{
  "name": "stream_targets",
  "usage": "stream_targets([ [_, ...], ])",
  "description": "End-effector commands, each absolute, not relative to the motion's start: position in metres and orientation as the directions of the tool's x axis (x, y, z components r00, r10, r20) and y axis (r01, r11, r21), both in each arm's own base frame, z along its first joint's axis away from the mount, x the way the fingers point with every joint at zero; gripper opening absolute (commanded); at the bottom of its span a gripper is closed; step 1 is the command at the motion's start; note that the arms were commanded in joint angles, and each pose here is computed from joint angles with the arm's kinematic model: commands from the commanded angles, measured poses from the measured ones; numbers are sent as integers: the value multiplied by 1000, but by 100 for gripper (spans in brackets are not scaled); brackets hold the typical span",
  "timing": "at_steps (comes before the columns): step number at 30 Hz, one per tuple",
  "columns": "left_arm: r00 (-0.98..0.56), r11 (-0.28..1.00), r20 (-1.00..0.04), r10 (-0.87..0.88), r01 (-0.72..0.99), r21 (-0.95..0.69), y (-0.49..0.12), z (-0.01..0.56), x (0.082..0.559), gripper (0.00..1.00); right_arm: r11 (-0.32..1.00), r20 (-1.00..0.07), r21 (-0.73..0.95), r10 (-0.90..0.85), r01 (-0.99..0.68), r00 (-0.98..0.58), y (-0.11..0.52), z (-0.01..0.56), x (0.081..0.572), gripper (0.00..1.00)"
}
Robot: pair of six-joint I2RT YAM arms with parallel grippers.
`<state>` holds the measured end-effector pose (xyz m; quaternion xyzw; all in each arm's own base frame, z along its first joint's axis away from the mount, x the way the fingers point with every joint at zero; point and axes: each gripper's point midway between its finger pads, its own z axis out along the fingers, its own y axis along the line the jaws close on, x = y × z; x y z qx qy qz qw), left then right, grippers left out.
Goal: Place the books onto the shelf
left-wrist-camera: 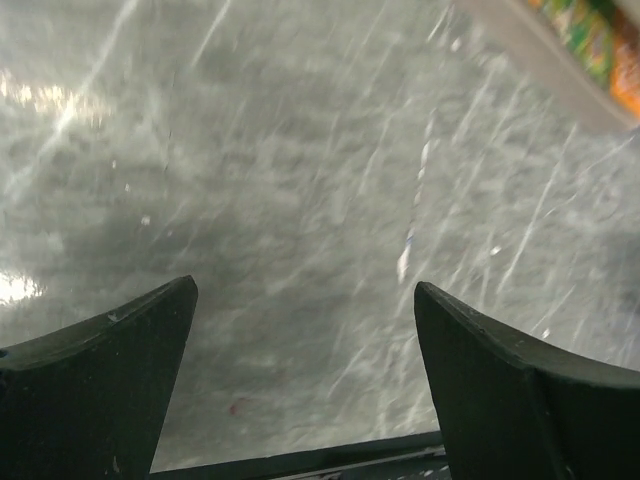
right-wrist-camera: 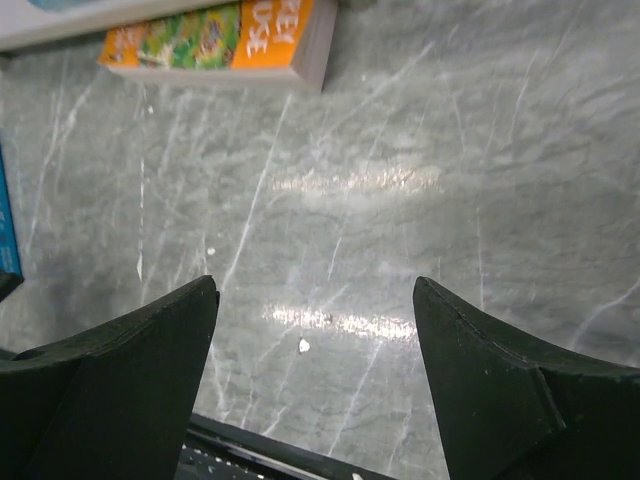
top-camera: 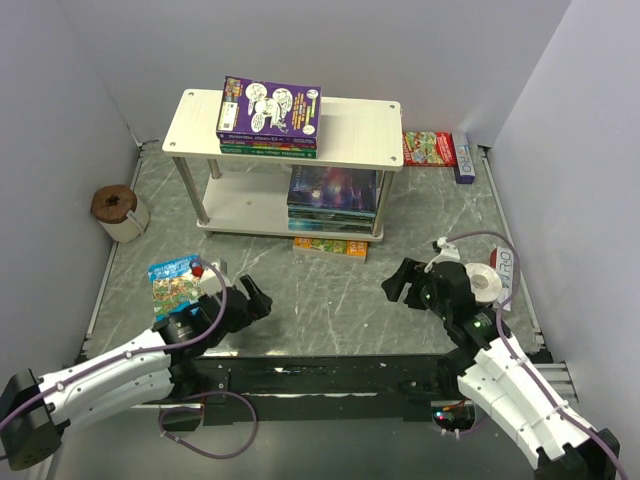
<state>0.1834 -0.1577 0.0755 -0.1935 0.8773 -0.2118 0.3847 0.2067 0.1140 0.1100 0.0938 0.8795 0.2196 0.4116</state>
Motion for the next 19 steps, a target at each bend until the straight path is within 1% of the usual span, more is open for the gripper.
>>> stream_targets([
  [1, -632, 748, -538, -558, -102, -656, -182, 87, 183, 96, 851, -674, 523, 381, -45, -633, 128, 110, 217, 87],
  [6, -612, 737, -544, -573, -95, -669, -179, 83, 184, 97, 822, -652, 569, 448, -3, -612, 130, 90, 225, 89],
  [10, -602, 736, -545, -584, -109, -668, -176, 80, 185, 97, 766, -630, 643, 509, -26, -587, 141, 100, 231, 89],
  [14, -594, 734, -522, -612, -179, -655, -168, 70, 183, 96, 799, -600, 601, 474, 27, -644, 140, 82, 229, 88],
  [17, -591, 725, -515, -621, -185, -664, -168, 66, 183, 99, 816, -597, 577, 445, 27, -668, 139, 79, 227, 88],
  [18, -588, 722, -513, -626, -187, -666, -168, 66, 184, 99, 818, -598, 574, 441, 27, -669, 139, 77, 226, 88],
  [19, -586, 717, -512, -628, -179, -674, -170, 70, 185, 96, 817, -604, 577, 443, 21, -663, 138, 79, 226, 88],
])
